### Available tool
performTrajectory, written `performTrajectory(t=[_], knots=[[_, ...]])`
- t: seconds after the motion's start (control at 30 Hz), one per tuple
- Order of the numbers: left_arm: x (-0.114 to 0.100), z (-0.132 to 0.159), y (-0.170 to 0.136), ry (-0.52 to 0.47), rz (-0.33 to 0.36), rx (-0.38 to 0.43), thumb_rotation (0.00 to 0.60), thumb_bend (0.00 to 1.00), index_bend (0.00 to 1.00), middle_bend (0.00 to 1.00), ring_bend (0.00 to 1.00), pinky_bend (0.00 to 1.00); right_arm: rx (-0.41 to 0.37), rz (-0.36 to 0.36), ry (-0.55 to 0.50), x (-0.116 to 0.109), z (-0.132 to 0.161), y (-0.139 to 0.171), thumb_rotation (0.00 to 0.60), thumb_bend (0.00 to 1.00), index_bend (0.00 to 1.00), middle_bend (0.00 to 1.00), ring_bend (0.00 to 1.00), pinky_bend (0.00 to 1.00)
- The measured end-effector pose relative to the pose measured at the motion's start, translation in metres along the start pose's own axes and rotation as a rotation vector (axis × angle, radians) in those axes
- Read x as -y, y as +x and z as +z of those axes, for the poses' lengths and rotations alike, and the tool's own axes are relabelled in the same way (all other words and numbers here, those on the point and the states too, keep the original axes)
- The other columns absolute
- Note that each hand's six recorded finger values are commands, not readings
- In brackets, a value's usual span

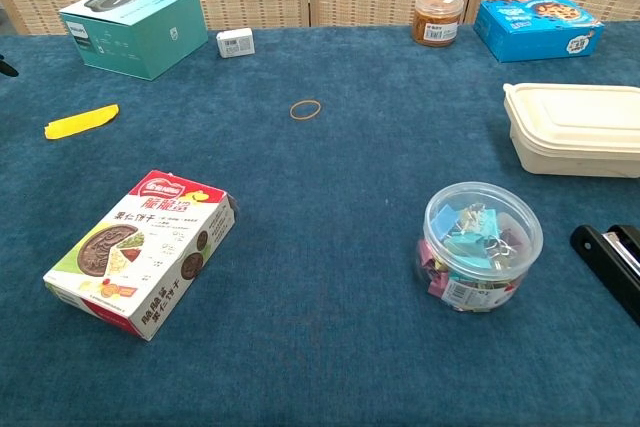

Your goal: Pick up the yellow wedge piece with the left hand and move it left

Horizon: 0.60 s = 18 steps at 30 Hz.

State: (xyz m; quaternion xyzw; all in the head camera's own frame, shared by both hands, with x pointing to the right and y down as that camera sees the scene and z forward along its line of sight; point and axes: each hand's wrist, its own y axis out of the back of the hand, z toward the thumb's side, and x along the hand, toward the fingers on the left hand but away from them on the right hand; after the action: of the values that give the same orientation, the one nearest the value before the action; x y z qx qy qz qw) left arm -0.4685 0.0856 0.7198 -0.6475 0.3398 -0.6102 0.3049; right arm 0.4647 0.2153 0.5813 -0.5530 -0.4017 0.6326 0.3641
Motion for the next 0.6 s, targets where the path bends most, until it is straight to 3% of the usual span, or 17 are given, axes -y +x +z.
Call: performTrajectory(t=[0.6], knots=[[0.017,0.034,0.053,-0.002,-0.008,-0.003,0.6,0.19,0.2,0.0,0.0,0.0,0.023,0.049,0.004,0.015,-0.005,-0.014,0.6,0.0,0.0,0.0,0.0,0.0]])
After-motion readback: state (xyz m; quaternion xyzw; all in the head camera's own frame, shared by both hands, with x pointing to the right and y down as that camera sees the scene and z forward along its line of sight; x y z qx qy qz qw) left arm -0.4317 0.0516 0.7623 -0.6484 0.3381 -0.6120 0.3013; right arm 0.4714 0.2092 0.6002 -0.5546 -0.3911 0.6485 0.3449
